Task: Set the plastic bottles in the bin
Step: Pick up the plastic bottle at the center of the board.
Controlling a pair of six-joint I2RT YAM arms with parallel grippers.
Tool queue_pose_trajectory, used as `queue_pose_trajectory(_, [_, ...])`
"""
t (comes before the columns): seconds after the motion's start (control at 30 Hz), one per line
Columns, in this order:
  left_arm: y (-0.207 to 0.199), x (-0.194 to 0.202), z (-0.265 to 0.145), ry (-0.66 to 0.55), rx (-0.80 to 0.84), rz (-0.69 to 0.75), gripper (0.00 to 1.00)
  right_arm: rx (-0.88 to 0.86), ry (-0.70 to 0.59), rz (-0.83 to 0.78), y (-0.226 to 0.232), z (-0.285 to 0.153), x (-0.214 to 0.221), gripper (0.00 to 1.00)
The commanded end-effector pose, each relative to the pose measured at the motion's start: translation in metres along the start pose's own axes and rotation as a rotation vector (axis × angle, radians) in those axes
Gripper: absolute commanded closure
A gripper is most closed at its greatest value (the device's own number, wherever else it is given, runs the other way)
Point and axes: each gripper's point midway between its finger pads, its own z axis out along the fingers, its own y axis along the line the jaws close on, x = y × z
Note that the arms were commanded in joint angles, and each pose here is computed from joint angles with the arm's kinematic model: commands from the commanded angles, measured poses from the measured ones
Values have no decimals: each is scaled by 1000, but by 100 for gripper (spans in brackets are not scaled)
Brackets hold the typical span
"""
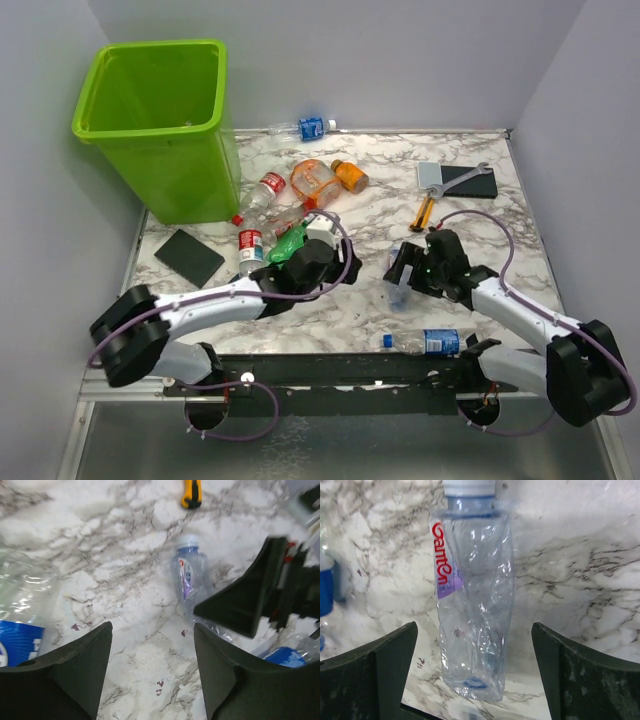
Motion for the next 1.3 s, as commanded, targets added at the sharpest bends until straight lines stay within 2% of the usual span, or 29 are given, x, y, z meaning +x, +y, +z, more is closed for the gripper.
queue_pose_trajectory(0.0, [27,-46,-46,-157,-133,31,26,68,52,-143,-8,-3,18,1])
queue_pose_trajectory(0.1, [33,-73,-73,-229,-154,87,13,153,76,-209,-12,6,26,1])
queue_pose_trajectory(0.13, [36,-79,-81,-244,-167,106,3,186,90,-244,-11,9,31,1])
queue_pose_trajectory(0.17, [39,-87,-90,-266,-182,121,1,227,99,-273,-12,12,34,1])
queue_pose_trajectory(0.33, [58,-114,-123,-365,-268,176,1,406,99,-365,-18,19,34,4])
queue_pose_trajectory(0.53, [80,-117,-139,-418,-345,180,1,476,147,-392,-23,17,47,11])
queue_pose_trajectory(0.6, [86,-114,-141,-424,-363,177,1,484,174,-390,-25,19,54,18])
queue_pose_trajectory(0.7, [91,-112,-142,-433,-380,166,1,485,180,-379,-26,20,59,43])
queue_pose_trajectory(0.8, [93,-111,-144,-444,-379,151,1,451,140,-369,-16,16,51,58])
queue_pose_trajectory(0.9, [95,-118,-150,-489,-391,96,1,287,12,-382,28,2,28,72])
queue_pose_trajectory(1.0, [85,-136,-162,-566,-337,39,1,-46,-163,-466,100,-32,5,80])
queue_pose_trajectory(1.07, [65,-152,-170,-612,-235,45,1,-282,-262,-513,140,-65,-5,85])
queue_pose_trajectory(1.13, [32,-163,-175,-624,-71,127,1,-425,-311,-561,162,-86,-8,98])
queue_pose_trajectory(1.27, [-30,-184,-181,-618,182,166,1,-615,-346,-643,186,-115,-2,100])
